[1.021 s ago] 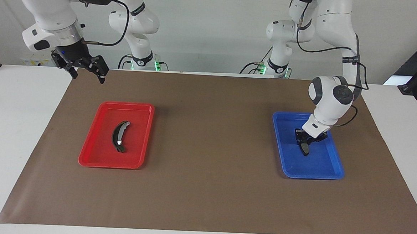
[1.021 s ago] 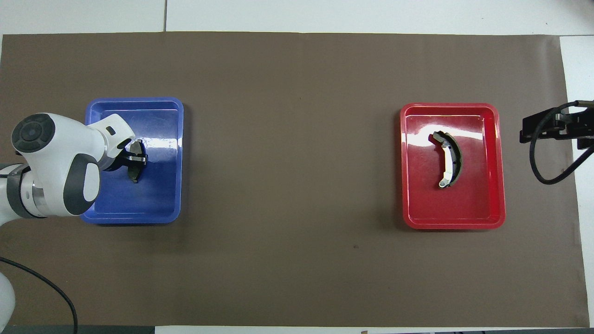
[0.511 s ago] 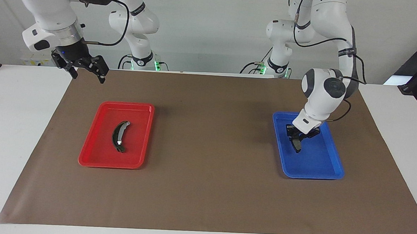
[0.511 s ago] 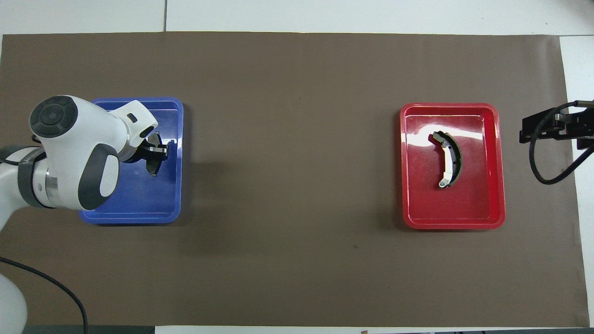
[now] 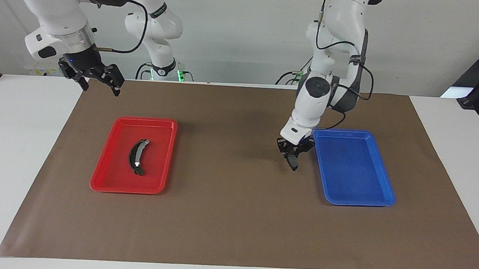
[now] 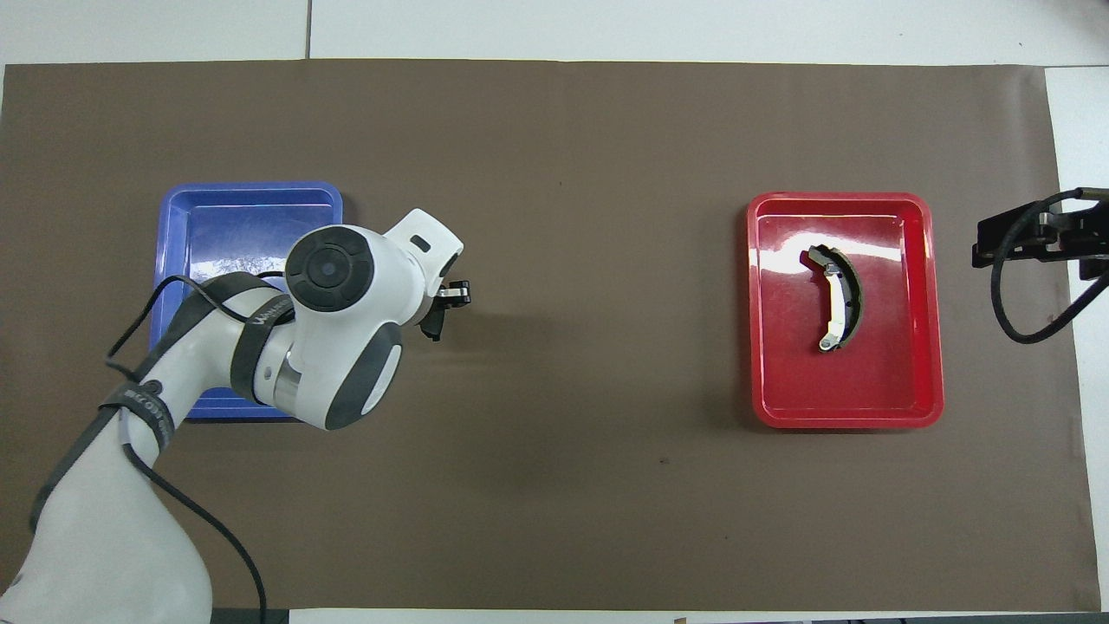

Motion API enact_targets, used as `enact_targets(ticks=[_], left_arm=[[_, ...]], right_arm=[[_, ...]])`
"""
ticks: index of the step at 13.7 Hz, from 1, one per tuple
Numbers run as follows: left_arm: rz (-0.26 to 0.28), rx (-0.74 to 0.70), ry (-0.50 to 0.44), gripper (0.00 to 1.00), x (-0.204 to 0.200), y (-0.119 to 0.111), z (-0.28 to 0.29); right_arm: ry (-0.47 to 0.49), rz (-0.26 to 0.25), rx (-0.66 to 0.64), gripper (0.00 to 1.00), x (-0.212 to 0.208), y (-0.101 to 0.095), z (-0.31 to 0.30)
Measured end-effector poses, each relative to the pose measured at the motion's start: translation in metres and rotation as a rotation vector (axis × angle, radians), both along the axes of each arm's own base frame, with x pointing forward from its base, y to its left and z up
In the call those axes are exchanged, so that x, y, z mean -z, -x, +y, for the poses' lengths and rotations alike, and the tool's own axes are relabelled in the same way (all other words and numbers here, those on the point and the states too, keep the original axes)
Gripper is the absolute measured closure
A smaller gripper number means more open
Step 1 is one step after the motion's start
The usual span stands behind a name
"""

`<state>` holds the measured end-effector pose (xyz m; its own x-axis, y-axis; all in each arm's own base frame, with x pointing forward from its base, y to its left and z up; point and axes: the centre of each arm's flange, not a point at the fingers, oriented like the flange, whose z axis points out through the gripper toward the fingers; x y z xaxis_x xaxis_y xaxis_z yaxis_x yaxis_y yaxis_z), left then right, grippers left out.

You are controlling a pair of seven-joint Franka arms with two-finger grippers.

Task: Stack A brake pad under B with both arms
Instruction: 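Carry the flat pad to mid-table and release it with the left gripper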

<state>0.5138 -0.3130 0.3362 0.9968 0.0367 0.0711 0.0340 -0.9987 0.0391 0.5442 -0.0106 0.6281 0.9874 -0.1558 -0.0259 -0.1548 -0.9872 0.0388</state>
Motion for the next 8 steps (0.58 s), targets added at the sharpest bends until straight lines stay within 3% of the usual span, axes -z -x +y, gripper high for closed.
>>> enact_targets(ticks=[3,8], left_arm=[[0.003,-0.015,0.008,0.6,0.025,0.007,-0.056],[0.012,0.02,0.001,0.6,0.04,0.013,-0.083]], right_arm=[[0.0,0.0,0.0,0.0,0.0,0.0,0.0],[0.0,-0.006,-0.003,0.0,0.0,-0.001,0.001]])
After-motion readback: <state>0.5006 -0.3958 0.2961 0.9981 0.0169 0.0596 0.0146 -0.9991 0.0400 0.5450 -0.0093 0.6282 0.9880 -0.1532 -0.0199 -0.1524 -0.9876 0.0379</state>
